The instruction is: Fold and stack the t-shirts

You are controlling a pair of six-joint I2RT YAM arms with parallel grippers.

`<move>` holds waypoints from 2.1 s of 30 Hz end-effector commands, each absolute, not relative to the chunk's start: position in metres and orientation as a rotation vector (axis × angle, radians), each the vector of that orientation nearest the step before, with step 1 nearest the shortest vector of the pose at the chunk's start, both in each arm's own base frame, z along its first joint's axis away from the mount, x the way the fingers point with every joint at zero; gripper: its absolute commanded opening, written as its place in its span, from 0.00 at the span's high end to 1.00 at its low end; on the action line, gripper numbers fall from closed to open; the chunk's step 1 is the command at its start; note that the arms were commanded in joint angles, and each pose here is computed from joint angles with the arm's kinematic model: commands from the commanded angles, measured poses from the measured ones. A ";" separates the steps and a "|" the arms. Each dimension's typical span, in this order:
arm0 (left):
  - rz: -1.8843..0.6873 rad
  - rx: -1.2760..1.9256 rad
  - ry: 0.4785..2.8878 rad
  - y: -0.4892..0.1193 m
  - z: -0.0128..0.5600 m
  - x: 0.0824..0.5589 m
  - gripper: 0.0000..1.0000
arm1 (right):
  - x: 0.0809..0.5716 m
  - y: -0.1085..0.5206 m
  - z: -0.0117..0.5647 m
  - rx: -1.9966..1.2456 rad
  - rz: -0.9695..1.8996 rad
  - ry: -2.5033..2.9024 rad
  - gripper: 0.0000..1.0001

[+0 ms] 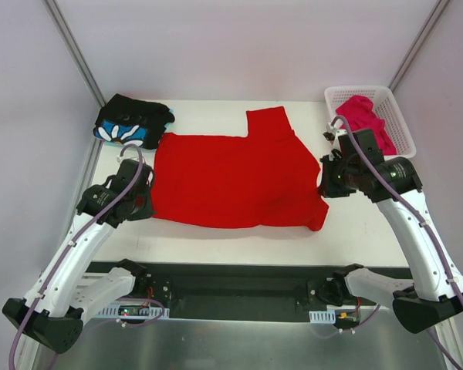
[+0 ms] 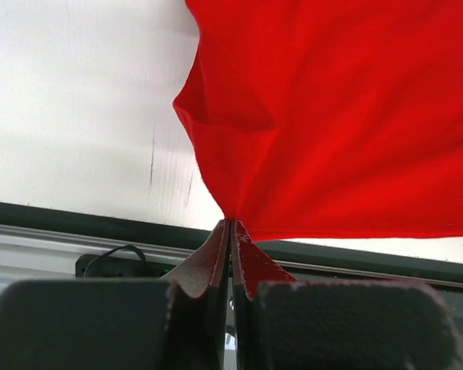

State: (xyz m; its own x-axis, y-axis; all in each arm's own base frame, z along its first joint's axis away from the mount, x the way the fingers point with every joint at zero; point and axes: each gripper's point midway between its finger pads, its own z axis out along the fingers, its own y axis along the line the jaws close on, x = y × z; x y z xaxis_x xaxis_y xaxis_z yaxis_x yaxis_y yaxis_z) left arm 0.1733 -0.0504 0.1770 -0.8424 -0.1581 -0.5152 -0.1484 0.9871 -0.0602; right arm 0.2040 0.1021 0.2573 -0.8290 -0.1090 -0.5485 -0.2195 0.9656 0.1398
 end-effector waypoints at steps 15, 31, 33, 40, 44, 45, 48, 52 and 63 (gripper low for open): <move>0.040 -0.181 2.646 -0.047 0.176 0.178 1.00 | 0.218 0.084 0.264 -0.158 0.187 2.545 0.99; 0.007 -0.280 2.660 -0.046 0.161 0.195 1.00 | 0.250 0.087 0.261 -0.100 0.219 2.566 0.99; -0.009 -0.287 2.661 -0.049 0.162 0.200 1.00 | 0.255 0.089 0.262 -0.102 0.224 2.568 0.99; -0.109 -0.308 2.710 -0.071 0.148 0.220 1.00 | 0.261 0.095 0.251 -0.110 0.251 2.590 0.99; -0.099 -0.307 2.757 -0.077 0.127 0.236 1.00 | 0.263 0.098 0.242 -0.110 0.265 2.604 0.99; -0.090 -0.304 2.763 -0.078 0.124 0.239 1.00 | 0.263 0.098 0.242 -0.111 0.267 2.601 0.99; -0.052 -0.304 2.798 -0.079 0.110 0.252 1.00 | 0.266 0.099 0.241 -0.115 0.266 2.604 0.99; -0.077 -0.302 2.846 -0.091 0.097 0.271 1.00 | 0.268 0.100 0.243 -0.121 0.271 2.601 0.99; -0.122 -0.263 2.804 -0.100 0.105 0.330 1.00 | 0.268 0.108 0.250 -0.136 0.314 2.577 0.99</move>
